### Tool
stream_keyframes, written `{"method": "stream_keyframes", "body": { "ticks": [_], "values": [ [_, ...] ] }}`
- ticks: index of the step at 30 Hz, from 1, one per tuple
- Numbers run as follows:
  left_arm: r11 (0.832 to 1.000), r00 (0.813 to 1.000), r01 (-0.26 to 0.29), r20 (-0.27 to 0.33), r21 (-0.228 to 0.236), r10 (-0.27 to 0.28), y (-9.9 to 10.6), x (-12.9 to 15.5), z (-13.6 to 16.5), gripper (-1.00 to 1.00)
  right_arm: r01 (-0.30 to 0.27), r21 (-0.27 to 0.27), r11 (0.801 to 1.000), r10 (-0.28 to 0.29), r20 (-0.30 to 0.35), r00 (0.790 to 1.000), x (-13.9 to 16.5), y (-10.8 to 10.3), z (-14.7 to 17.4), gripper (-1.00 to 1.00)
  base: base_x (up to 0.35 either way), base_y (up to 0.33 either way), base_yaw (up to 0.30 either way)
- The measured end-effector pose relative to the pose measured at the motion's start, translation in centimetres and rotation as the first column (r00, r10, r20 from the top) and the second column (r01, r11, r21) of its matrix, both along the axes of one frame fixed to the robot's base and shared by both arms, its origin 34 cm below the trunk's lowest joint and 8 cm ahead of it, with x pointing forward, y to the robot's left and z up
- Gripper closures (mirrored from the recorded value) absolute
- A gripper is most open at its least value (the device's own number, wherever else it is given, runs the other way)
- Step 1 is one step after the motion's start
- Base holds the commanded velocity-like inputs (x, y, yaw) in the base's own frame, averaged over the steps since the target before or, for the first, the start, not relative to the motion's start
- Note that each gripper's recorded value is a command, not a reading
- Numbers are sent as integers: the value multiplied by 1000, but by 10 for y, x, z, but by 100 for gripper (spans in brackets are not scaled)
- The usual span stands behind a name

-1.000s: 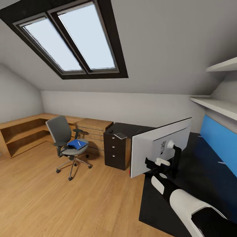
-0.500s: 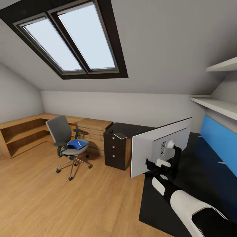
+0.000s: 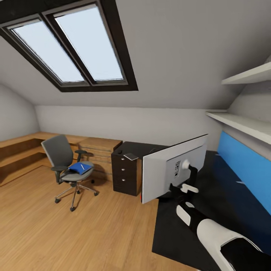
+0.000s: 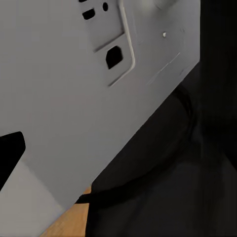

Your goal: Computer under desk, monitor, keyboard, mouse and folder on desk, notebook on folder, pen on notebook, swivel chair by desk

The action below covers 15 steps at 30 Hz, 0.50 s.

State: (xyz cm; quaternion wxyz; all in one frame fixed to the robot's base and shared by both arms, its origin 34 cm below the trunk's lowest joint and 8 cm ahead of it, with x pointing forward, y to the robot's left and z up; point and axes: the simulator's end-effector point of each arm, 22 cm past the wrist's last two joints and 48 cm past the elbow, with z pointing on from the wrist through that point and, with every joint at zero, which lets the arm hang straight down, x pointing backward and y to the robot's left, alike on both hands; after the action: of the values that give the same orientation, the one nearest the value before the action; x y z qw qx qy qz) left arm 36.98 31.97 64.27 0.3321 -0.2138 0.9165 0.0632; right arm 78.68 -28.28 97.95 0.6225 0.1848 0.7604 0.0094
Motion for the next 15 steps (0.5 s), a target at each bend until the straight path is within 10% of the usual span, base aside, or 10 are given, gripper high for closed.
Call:
{"method": "stream_keyframes", "body": {
  "ticks": [15],
  "values": [
    [1000,1000,-1,26,8,0,5,5,4,-100,-68,-179,981,68,-7,998,-1,-7,1,-100,0,0,-20]
  ]
}}
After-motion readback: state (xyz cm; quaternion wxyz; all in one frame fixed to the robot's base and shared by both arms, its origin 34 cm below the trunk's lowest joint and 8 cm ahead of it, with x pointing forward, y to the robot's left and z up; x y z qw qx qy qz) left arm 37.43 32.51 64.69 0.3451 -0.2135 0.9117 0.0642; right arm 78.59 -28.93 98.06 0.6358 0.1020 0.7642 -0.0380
